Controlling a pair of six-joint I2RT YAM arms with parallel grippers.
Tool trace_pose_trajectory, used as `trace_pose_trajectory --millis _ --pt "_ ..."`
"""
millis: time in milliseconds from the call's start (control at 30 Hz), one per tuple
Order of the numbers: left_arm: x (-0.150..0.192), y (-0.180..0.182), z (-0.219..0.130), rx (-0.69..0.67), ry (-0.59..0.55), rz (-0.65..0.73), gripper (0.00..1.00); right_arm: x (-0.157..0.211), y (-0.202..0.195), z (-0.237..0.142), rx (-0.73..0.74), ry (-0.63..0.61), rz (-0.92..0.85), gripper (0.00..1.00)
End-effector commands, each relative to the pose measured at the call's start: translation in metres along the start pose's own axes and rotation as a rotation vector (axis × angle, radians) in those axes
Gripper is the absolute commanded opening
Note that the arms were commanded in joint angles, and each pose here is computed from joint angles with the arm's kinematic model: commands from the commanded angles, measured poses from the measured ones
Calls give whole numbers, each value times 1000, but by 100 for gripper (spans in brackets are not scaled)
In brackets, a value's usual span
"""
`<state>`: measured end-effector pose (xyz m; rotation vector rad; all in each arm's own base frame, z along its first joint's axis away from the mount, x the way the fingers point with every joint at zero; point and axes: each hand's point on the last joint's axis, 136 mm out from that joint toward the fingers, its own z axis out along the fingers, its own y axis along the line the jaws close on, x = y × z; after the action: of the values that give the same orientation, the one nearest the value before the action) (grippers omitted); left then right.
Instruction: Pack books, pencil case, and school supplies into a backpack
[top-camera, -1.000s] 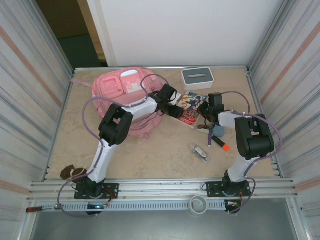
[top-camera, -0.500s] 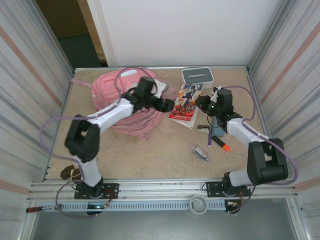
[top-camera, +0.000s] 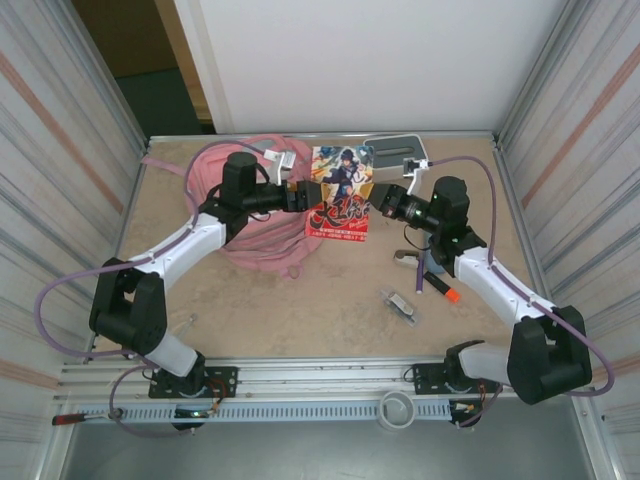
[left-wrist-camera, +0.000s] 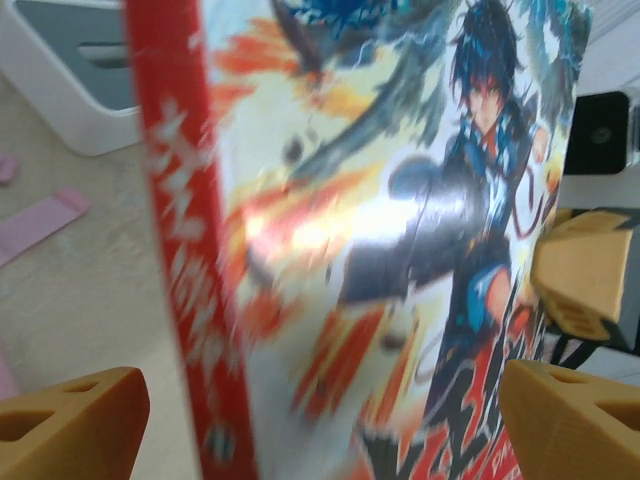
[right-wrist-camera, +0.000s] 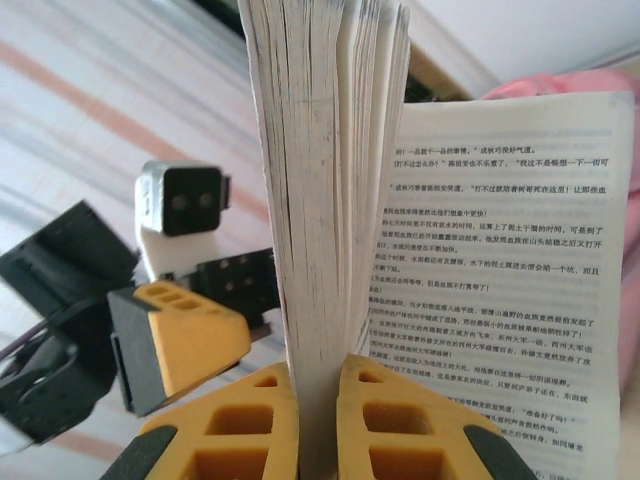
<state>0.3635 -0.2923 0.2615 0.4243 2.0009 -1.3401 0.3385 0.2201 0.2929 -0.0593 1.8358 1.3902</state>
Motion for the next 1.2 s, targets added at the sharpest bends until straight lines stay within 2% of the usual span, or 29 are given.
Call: trace_pose_trajectory --millis 0,67,300,333,400,467,533,667,767,933,1000,1067,1167 --pt "-2 -22 -1 135 -9 -19 84 -27 63 -5 -185 -67 -140 0" --pt "-4 -29 -3 174 -19 -19 74 -25 53 -1 -162 -55 -135 0" --pt "-7 -48 -20 208 -39 34 21 -16 -2 5 21 -7 -123 1" --pt "-7 -52 -23 214 -45 46 15 -13 -7 5 45 7 -130 8" --pt "-9 -63 -32 228 -60 77 6 -6 -15 5 97 47 -152 34" --pt "-10 -73 -40 238 -77 106 3 3 -20 5 130 81 -161 56" --pt "-11 -80 -46 241 -90 131 2 15 -18 8 106 125 -171 70" --pt "-10 -92 -56 262 -97 162 0 37 -2 15 4 195 -200 91" --pt "-11 -103 -62 300 -117 177 0 39 7 18 -70 192 -188 97" --pt "-11 -107 -64 337 -125 173 0 43 42 27 -280 209 -169 98" --pt "-12 -105 -63 345 -125 158 0 47 55 32 -341 226 -164 95" --pt "-15 -101 -62 351 -128 135 0 46 65 34 -385 220 -149 80" --pt "-18 -87 -62 326 -138 107 0 35 66 31 -411 176 -116 41"
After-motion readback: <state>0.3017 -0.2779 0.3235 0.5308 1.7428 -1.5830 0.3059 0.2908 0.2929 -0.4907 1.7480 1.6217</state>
